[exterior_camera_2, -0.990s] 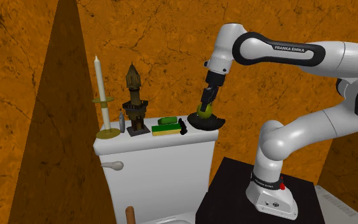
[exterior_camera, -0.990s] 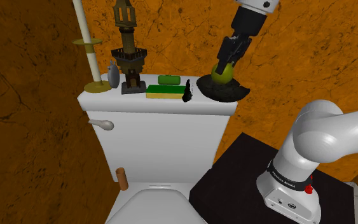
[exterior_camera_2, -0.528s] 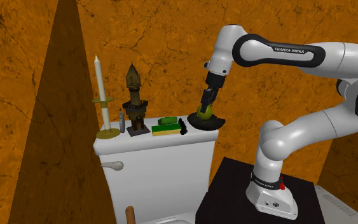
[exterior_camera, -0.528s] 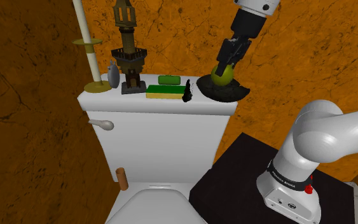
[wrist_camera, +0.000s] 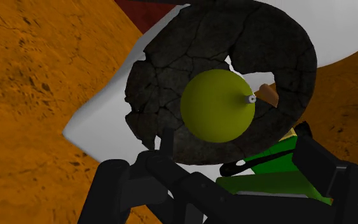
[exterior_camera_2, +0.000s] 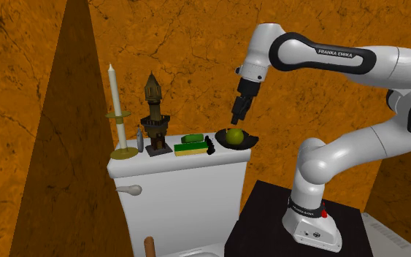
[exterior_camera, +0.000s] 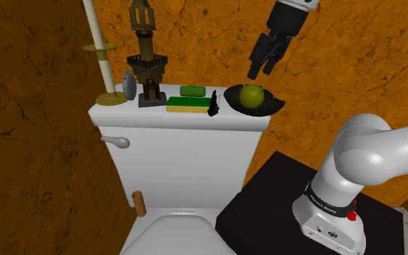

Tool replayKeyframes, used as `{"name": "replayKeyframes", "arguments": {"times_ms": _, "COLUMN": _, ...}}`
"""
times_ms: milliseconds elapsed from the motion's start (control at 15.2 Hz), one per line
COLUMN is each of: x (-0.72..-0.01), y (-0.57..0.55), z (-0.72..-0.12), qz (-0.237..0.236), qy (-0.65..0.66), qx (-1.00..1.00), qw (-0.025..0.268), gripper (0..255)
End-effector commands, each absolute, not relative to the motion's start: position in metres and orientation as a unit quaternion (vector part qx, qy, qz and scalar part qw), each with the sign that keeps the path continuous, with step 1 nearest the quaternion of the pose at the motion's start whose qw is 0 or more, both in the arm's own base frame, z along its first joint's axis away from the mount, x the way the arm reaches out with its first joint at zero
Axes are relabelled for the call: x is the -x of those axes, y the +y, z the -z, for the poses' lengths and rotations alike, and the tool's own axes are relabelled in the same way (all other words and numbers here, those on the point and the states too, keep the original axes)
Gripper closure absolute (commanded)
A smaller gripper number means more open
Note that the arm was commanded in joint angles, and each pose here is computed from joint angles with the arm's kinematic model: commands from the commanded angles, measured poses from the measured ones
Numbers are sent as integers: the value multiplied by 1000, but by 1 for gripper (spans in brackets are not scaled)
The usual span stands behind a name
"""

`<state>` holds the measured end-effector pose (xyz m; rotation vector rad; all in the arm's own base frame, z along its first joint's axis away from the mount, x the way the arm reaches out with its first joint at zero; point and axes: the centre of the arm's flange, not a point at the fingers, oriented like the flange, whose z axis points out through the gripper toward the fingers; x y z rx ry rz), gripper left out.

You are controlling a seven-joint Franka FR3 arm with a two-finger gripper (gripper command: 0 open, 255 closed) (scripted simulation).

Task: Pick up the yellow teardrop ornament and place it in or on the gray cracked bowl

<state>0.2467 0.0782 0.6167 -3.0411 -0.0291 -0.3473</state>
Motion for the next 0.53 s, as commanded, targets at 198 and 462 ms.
{"name": "replayKeyframes", "arguments": {"times_ms": 198, "x": -240, "y": 75, "z": -650, "qz": 113, "qy": -9, "qx": 993, "qw": 40, "gripper": 0}}
{"name": "replayKeyframes", "arguments": {"times_ms": 462, "x": -240, "y": 75, "z": -650, "qz": 113, "qy": -9, "qx": 993, "qw": 40, "gripper": 0}}
